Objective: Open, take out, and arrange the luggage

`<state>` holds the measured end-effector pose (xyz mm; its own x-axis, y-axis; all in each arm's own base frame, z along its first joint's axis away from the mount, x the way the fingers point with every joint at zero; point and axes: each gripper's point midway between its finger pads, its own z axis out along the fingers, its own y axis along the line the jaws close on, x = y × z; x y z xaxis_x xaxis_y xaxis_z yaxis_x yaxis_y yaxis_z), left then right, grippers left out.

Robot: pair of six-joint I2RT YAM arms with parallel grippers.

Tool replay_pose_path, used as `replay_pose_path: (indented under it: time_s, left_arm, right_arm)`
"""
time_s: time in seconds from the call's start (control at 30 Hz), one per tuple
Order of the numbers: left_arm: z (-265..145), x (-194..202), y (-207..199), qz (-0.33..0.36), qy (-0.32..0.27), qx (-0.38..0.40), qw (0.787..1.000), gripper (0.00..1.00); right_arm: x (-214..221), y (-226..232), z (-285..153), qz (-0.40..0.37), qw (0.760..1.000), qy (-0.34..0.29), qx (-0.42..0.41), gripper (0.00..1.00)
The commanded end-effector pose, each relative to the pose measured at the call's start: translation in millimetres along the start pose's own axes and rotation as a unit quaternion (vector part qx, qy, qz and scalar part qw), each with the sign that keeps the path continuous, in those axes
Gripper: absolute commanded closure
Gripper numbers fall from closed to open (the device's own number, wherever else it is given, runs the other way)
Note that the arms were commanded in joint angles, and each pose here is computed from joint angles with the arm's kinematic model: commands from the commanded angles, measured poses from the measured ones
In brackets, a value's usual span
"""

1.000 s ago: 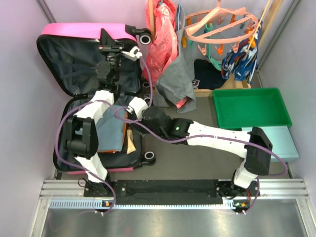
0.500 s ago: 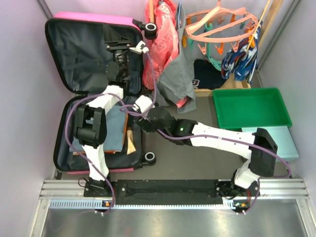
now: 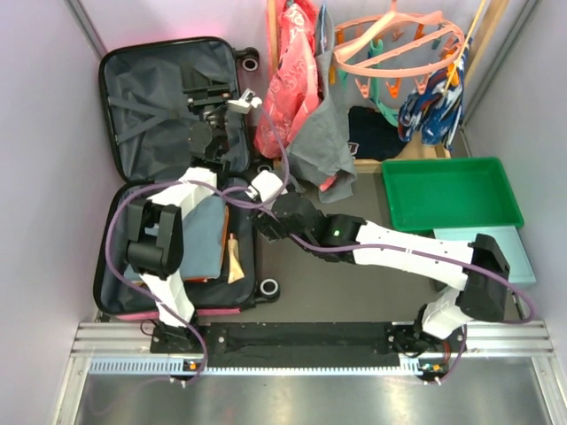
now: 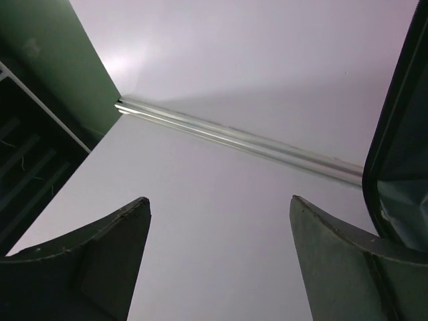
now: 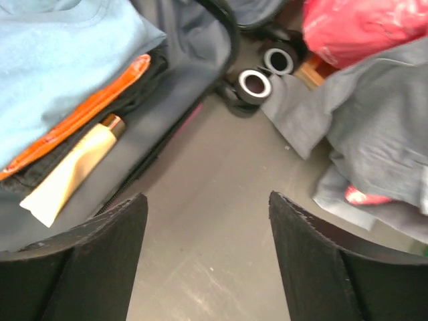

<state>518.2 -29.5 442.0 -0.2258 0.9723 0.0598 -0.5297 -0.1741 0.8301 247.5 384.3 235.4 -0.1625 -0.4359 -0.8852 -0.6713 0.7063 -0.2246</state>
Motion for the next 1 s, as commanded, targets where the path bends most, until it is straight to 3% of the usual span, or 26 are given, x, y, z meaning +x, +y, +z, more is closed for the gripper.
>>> replay_pose_path:
  time_s: [0.0, 0.17, 0.43, 0.53, 0.63, 0.67, 0.77, 0.8, 0.83, 0.9, 0.97]
  left_arm:
    - [-17.8, 49.6, 0.1, 0.021, 0.092, 0.075, 0.993, 0.12]
    - [-44.0, 46.3, -2.9, -0.051, 0.096, 0.152, 0.982, 0.11]
    - [-88.5, 24.2, 25.7, -0.110, 0.077, 0.234, 0.963, 0.12]
    - [-110.5, 11.3, 27.3, -0.142, 0.063, 0.286, 0.945, 0.12]
    - [-140.8, 1.5, 20.9, -0.199, 0.046, 0.365, 0.908, 0.12]
    - [-147.1, 1.0, 27.8, -0.250, 0.052, 0.373, 0.892, 0.12]
    - [-187.4, -4.2, 15.9, -0.286, 0.037, 0.451, 0.845, 0.12]
    - [-202.6, -0.7, 10.0, -0.280, 0.039, 0.476, 0.833, 0.12]
    - [-212.6, -1.9, 6.7, -0.296, 0.042, 0.488, 0.820, 0.12]
    - [-238.3, -0.2, 0.1, -0.301, 0.033, 0.520, 0.799, 0.13]
    - [-260.6, -2.1, -3.1, -0.323, 0.027, 0.545, 0.773, 0.13]
  right_arm:
    - [-6.5, -32.5, -50.0, 0.012, 0.999, 0.009, 0.051, 0.27]
    - [45.9, -100.6, -69.9, 0.101, 0.980, 0.086, 0.150, 0.27]
    - [154.0, -191.8, -105.7, 0.249, 0.913, 0.151, 0.285, 0.25]
    - [191.0, -212.3, -102.0, 0.289, 0.893, 0.185, 0.290, 0.25]
    - [214.8, -237.2, -92.7, 0.307, 0.877, 0.210, 0.305, 0.25]
    - [220.8, -244.1, -90.1, 0.306, 0.872, 0.220, 0.312, 0.25]
    - [238.0, -266.8, -73.2, 0.311, 0.864, 0.247, 0.310, 0.25]
    - [231.9, -274.5, -63.0, 0.310, 0.871, 0.240, 0.297, 0.25]
    - [247.7, -273.7, -50.5, 0.307, 0.867, 0.269, 0.287, 0.25]
    - [248.7, -281.3, -35.7, 0.291, 0.871, 0.286, 0.273, 0.32]
    - [269.9, -277.1, -20.3, 0.287, 0.861, 0.328, 0.260, 0.47]
